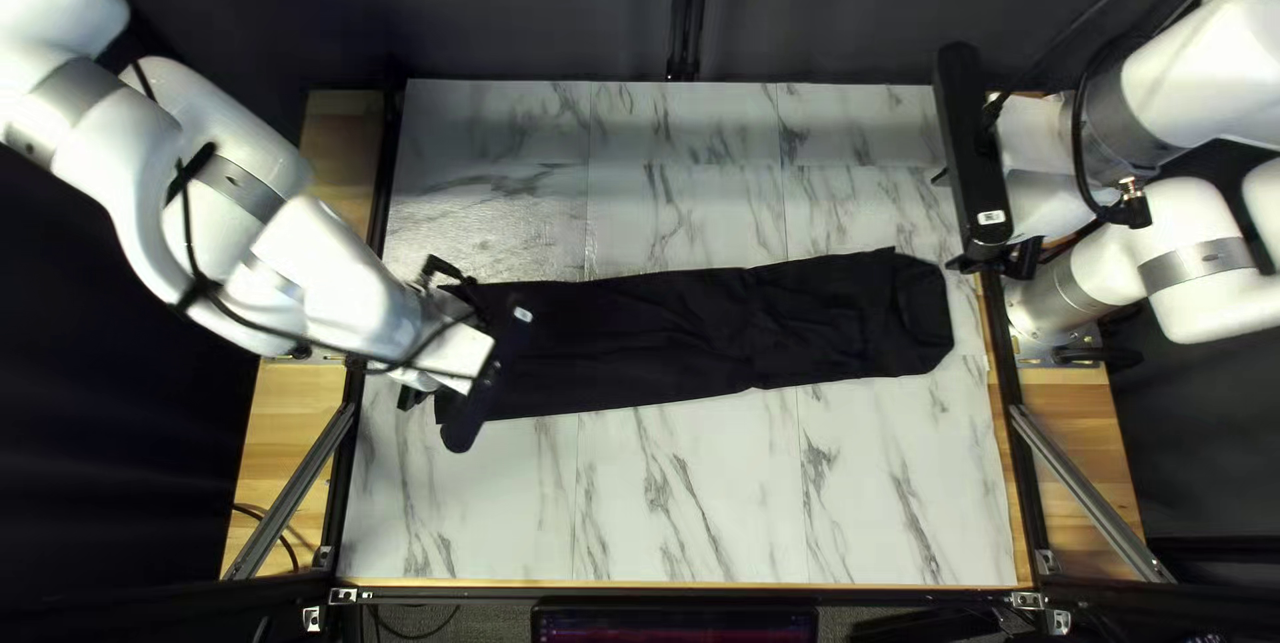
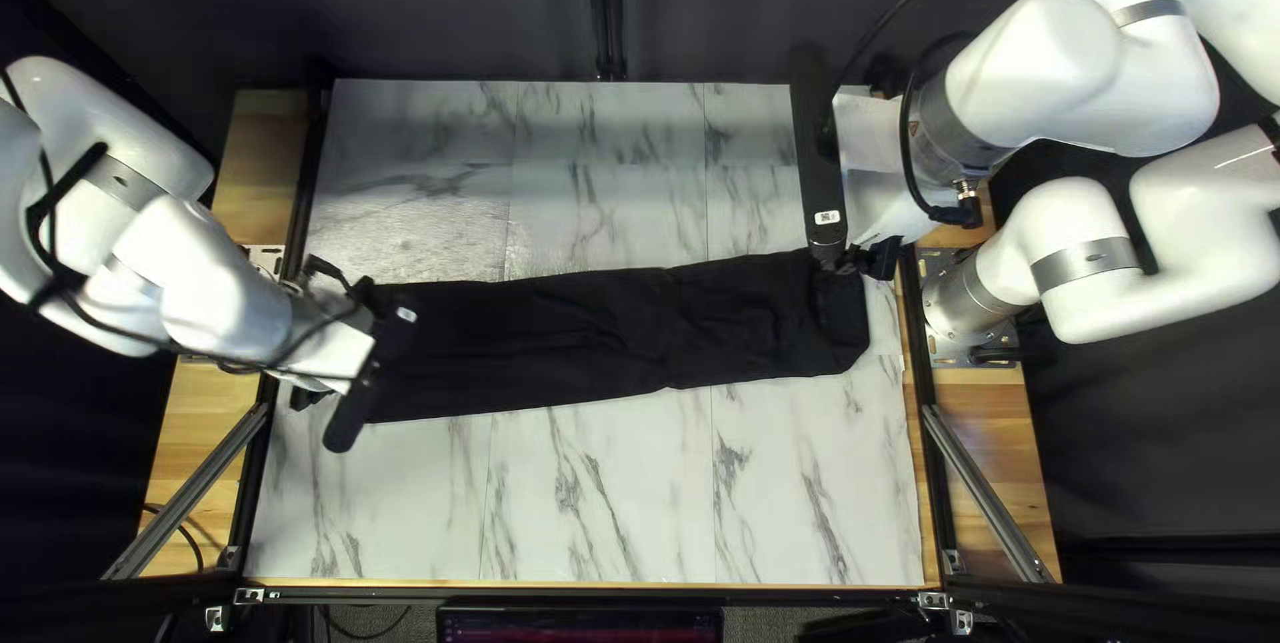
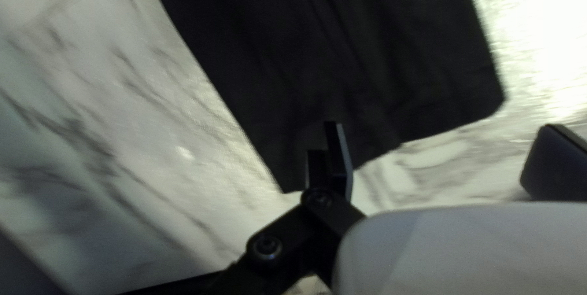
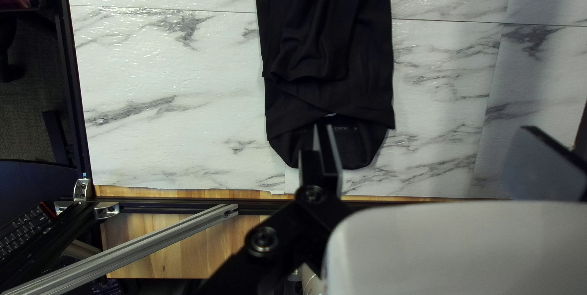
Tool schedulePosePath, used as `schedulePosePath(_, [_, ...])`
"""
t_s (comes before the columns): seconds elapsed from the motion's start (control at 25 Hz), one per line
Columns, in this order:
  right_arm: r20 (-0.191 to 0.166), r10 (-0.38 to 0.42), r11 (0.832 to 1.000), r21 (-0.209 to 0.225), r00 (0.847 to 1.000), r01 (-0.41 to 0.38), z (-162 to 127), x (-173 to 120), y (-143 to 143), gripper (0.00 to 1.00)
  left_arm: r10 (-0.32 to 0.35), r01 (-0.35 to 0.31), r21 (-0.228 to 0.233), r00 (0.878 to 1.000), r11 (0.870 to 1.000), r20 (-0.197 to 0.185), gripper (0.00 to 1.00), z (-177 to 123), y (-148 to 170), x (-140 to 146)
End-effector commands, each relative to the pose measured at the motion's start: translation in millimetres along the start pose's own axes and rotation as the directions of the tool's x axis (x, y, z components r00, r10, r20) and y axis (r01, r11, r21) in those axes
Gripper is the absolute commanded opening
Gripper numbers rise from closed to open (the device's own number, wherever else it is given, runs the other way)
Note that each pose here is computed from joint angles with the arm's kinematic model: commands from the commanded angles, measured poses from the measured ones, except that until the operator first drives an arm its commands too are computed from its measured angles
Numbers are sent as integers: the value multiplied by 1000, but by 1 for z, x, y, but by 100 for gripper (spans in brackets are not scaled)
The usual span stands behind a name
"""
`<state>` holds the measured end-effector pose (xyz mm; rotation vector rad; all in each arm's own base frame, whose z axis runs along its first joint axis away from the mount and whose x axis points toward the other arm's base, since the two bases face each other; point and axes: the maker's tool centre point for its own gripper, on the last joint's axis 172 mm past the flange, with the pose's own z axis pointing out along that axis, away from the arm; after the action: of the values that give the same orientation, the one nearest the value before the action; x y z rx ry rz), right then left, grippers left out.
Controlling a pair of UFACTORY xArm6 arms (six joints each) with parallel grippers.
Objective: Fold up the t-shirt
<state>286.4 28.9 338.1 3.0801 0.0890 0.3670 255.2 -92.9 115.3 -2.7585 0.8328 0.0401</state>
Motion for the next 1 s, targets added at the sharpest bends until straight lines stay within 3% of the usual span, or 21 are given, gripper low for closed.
schedulePosePath(0.04, [0, 0, 1000, 0, 1000, 0, 0, 0, 0, 100, 140, -146, 114, 988, 983, 60, 100, 10, -2, -24])
schedulePosePath(0.36, [0, 0, 1000, 0, 1000, 0, 0, 0, 0, 100, 130, -135, 108, 990, 985, 58, 100, 13, -1, -26])
schedulePosePath(0.48, [0, 0, 1000, 0, 1000, 0, 0, 0, 0, 100, 163, -165, 157, 986, 974, 26, 100, 29, -13, -25])
schedulePosePath(0.56, [0, 0, 1000, 0, 1000, 0, 0, 0, 0, 100, 273, -271, 228, 962, 935, 24, 100, 38, -20, -20])
schedulePosePath(0.6, [0, 0, 1000, 0, 1000, 0, 0, 0, 0, 100, 347, -351, 260, 936, 900, 63, 100, 41, -18, -15])
schedulePosePath(0.64, [0, 0, 1000, 0, 1000, 0, 0, 0, 0, 100, 420, -430, 285, 902, 857, 99, 100, 43, -14, -13])
schedulePosePath(0.72, [0, 0, 1000, 0, 1000, 0, 0, 0, 0, 100, 506, -530, 316, 847, 787, 162, 100, 36, -5, -25])
schedulePosePath(1.0, [0, 0, 1000, 0, 1000, 0, 0, 0, 0, 100, 506, -530, 316, 847, 787, 162, 100, 36, -5, -25])
